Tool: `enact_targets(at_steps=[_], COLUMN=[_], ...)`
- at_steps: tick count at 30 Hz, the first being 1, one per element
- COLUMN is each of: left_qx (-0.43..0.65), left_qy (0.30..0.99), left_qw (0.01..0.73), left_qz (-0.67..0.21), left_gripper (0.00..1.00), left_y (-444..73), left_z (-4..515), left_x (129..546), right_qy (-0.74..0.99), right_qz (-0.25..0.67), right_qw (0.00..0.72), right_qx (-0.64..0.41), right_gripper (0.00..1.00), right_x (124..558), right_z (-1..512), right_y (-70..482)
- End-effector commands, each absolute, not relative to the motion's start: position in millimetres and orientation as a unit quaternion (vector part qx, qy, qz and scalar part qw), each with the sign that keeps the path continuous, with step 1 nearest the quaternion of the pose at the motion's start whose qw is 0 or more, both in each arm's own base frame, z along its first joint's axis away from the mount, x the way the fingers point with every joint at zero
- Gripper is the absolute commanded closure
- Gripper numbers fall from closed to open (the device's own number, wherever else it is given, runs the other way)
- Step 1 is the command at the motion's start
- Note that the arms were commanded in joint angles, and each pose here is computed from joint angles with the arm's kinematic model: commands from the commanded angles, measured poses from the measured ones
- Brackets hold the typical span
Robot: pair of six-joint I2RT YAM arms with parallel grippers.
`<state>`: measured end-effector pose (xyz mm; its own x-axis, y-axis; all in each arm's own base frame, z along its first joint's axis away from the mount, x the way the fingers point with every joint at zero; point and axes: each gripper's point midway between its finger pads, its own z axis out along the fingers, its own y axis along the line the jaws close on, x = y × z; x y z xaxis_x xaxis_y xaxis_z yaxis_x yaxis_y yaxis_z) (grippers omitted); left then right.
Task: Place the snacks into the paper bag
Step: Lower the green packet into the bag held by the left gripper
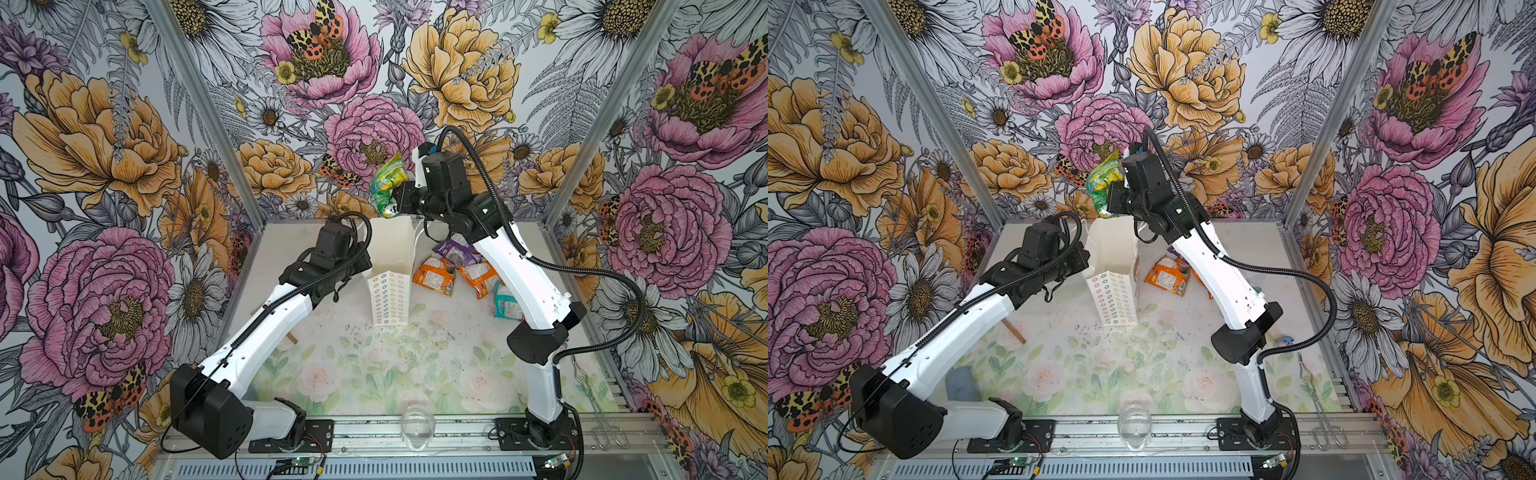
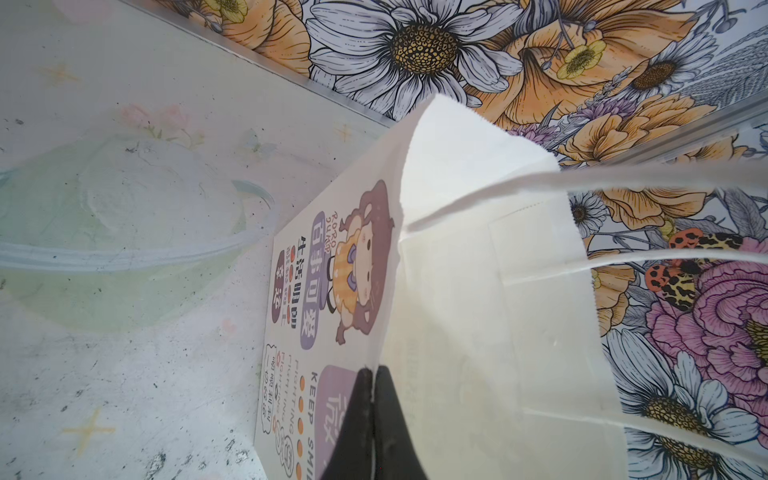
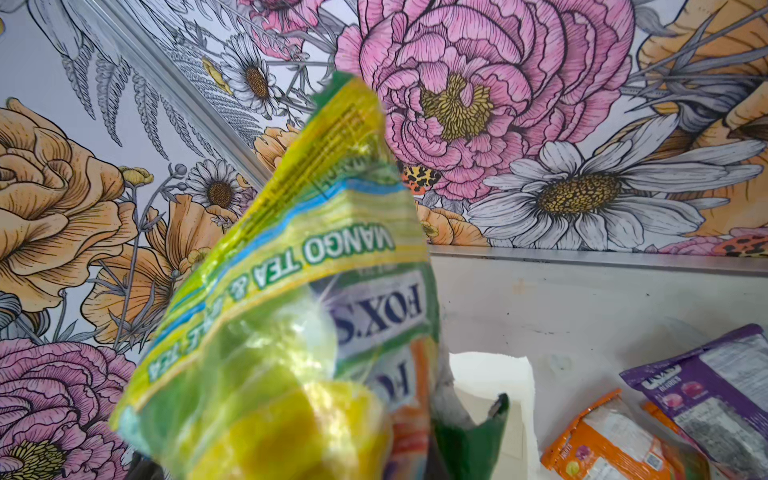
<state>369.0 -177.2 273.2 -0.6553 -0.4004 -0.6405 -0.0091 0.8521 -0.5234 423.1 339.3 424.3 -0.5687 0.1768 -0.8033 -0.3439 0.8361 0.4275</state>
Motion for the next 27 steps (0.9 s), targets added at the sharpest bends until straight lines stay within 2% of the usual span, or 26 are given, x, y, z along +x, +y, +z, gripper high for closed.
enact_targets(at_steps=[1,13,27], left_qx=[-0.116,-0.123,-0.134], left_qy=[0.866,0.866,0.862], left_qw=[0.411,0.409,0.413], left_qz=[-0.261,-0.259,-0.261], left_gripper=[1.00,1.00,1.00], left_y=[-182.7,-181.8,-176.9], left_z=[282.1,279.3,279.3], left_x=[370.6,370.2,368.0], right_qy=[0.835,0.863,0.881], right_qz=[0.287,0.244,0.197], right_qw=[0.468,0.442,0.431], right_qx=[-0.030,-0.009,-0.005], right_gripper=[1.00,1.00,1.00], right_x=[422.5,413.7,400.6], right_z=[426.2,386.9,366.9], right_y=[345.2,349.5,324.8])
